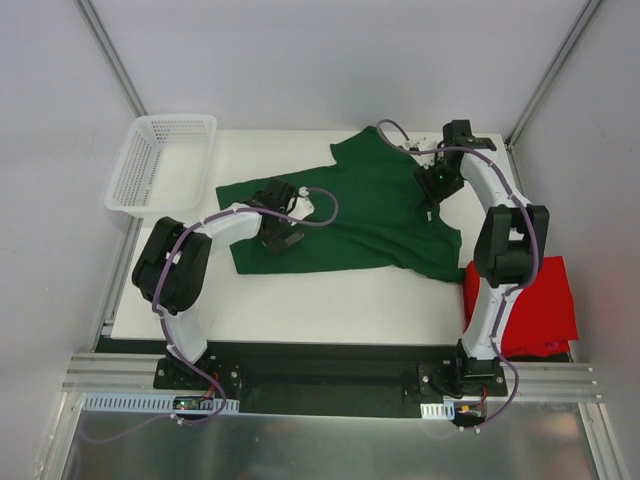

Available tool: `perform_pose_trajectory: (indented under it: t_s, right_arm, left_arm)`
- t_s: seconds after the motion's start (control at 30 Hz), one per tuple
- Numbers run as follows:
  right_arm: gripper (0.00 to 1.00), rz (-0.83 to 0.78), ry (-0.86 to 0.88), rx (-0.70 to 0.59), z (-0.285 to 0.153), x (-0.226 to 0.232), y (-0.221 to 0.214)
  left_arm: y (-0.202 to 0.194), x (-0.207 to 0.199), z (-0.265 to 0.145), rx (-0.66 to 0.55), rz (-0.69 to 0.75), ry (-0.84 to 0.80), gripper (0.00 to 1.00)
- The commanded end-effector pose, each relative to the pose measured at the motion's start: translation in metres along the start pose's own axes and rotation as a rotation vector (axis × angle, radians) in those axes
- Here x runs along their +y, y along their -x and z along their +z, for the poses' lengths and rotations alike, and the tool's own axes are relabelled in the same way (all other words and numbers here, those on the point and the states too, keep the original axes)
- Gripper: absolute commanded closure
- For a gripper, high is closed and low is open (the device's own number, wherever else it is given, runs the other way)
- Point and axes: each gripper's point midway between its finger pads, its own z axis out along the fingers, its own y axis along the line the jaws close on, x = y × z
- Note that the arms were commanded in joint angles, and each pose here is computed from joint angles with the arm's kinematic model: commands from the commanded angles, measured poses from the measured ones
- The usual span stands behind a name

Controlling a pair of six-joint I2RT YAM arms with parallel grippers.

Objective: Fold and stack the t-shirts

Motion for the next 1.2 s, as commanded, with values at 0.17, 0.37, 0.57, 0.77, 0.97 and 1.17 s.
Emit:
perform_pose_trajectory:
  t_s: [0.17,0.37,0.57,0.77,0.97,1.17]
  right_arm:
    - [0.51,-0.078,0.098,-0.098,0.05,0.028,0.053]
    - [0.5,-0.136,0.082,-0.204,0.055,0.038,0.084]
    - [0.49,-0.187,0.119,-0.229,0.063,0.059,0.105]
    - [0.48,-0.252,0.054,-0.101,0.104,0.056,0.103]
    - [0.44,-0.289,-0.098,0.003,0.128,0.023,0.102]
    - [0.43,-0.386,-0.345,0.1,0.14,-0.026,0.093]
  left_arm:
    - [-0.038,-0.011,0.007,0.096,0.005,-0.068,0.01]
    - [-0.068,-0.025,-0.025,0.163,0.005,-0.112,0.01]
    - [-0.079,-0.022,-0.068,0.177,-0.003,-0.097,0.01]
    - [-0.077,-0.021,-0.091,0.161,-0.028,-0.088,0.01]
    - [-0.08,-0.026,-0.107,0.155,-0.048,-0.093,0.01]
    - [-0.077,-0.031,-0.13,0.109,-0.084,-0.12,0.01]
